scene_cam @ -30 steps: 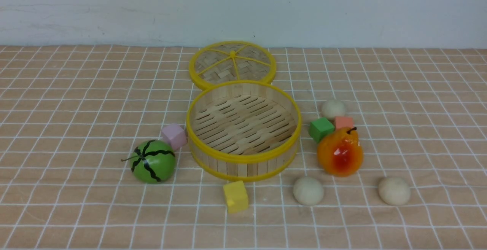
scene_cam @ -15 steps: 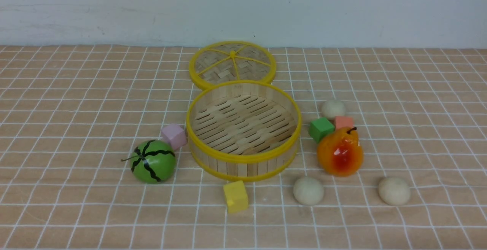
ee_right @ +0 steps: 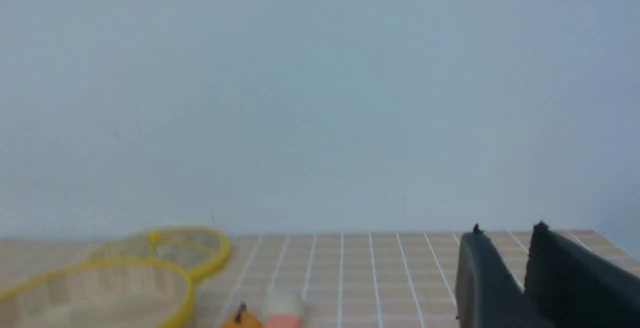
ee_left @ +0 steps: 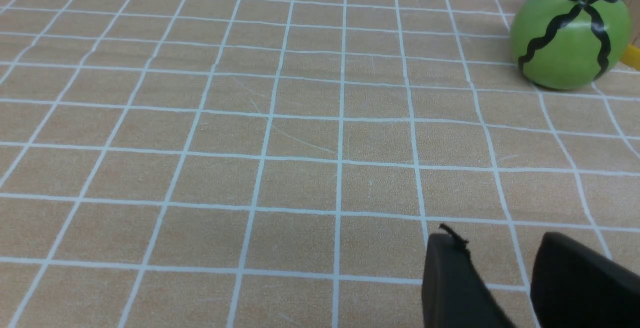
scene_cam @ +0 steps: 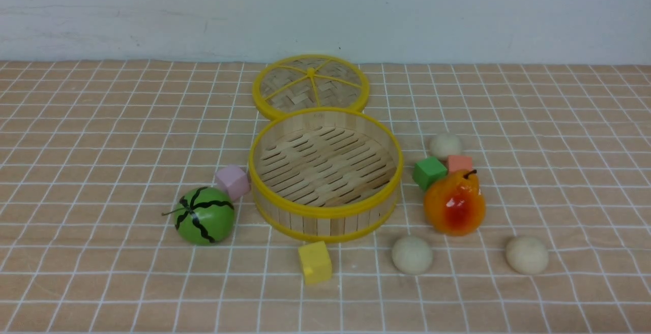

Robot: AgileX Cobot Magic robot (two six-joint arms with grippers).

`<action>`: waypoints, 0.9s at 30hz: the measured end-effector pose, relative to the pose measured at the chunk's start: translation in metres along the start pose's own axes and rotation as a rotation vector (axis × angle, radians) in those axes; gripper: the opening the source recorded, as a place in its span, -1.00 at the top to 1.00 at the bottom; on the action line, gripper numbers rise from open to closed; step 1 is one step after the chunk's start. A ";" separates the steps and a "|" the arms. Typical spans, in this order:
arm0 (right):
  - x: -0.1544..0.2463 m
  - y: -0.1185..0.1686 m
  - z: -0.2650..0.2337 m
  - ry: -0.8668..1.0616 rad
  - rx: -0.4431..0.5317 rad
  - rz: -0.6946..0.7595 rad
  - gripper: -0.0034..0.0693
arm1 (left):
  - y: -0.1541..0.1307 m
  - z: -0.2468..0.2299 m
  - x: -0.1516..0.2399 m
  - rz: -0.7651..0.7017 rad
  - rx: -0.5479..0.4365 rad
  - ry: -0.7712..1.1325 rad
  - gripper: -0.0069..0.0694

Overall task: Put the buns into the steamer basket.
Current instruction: Use the right arm to grab a steamed stuffed bun

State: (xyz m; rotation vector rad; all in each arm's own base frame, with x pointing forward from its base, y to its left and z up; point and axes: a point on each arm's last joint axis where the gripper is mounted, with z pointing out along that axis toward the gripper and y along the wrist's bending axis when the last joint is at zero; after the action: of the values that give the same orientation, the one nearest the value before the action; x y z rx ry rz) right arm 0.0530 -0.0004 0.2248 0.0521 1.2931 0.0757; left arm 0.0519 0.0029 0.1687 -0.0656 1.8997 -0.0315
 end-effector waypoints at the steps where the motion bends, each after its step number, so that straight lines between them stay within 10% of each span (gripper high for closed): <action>1: -0.006 0.000 0.000 -0.017 0.001 0.026 0.49 | 0.000 0.000 0.000 0.000 0.000 0.000 0.20; 12: -0.115 0.014 0.040 0.202 -0.024 0.053 0.44 | 0.000 0.000 0.000 0.000 0.000 0.000 0.20; 27: -0.034 0.012 0.121 0.913 0.020 0.063 0.39 | 0.000 0.000 0.000 0.000 0.000 0.000 0.20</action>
State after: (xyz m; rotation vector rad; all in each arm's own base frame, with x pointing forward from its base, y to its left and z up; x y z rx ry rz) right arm 0.1596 0.0091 0.2916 0.0790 2.2047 0.1503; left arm 0.0519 0.0029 0.1687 -0.0656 1.8997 -0.0315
